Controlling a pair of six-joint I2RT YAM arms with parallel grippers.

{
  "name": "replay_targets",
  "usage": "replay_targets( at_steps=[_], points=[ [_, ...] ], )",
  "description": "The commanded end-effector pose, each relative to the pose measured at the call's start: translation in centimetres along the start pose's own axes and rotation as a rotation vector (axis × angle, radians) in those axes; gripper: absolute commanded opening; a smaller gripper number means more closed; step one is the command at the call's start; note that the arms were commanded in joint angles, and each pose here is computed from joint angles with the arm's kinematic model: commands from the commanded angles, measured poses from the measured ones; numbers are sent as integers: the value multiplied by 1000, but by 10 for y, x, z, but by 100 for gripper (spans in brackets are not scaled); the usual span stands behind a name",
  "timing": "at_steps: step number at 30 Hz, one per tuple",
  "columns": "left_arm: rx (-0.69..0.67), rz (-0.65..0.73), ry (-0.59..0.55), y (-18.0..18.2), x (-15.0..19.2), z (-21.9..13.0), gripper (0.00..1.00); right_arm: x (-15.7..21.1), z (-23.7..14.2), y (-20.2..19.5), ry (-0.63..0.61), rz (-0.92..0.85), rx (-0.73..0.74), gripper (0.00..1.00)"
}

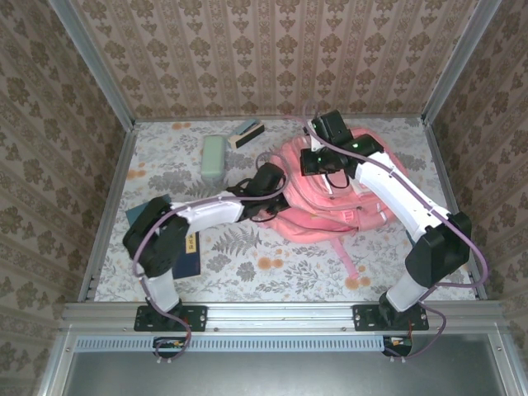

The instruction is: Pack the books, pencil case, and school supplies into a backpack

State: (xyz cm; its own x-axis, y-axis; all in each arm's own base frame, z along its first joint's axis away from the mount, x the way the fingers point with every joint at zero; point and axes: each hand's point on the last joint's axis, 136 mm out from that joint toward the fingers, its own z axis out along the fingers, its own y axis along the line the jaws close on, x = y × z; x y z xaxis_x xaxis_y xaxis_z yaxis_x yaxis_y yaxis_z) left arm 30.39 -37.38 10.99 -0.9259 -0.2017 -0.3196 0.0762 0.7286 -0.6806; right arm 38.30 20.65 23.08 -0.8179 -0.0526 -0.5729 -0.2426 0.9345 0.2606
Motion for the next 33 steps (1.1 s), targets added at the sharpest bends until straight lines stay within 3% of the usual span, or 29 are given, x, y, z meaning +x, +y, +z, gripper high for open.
replay_targets(
  at_steps=[1, 4, 6, 8, 10, 12, 17, 21, 27, 33],
  points=[
    [-169, 25, -25, 44, 0, -38, 79, -4, -8, 14, -52, 7, -60, 4],
    [-236, 8, -40, 70, 2, -70, 79, 6, 3, 14, -32, -1, -54, 13],
    [-292, -6, -59, 88, 2, -95, 79, 13, 9, 17, -23, -10, -52, 13],
    [-310, -17, -70, 102, 3, -114, 79, 19, 17, 19, -9, -19, -51, 11],
    [-309, -37, -76, 112, 3, -130, 79, 25, 24, 20, 5, -25, -48, 0],
    [-313, -53, -64, 122, 7, -143, 79, 28, 30, 19, 14, -21, -44, 0],
    [-403, -70, -79, 156, 12, -178, 79, 32, 36, 22, 25, -27, -44, 19],
    [-489, -187, -97, 207, 18, -202, 79, 33, 34, 42, 12, -77, -58, 39],
    [-555, -395, -116, 263, 40, -220, 79, 46, 35, 96, 11, -153, -133, 47],
    [-608, -539, -88, 297, 72, -215, 79, 60, 48, 131, 35, -168, -204, 49]
  ],
)
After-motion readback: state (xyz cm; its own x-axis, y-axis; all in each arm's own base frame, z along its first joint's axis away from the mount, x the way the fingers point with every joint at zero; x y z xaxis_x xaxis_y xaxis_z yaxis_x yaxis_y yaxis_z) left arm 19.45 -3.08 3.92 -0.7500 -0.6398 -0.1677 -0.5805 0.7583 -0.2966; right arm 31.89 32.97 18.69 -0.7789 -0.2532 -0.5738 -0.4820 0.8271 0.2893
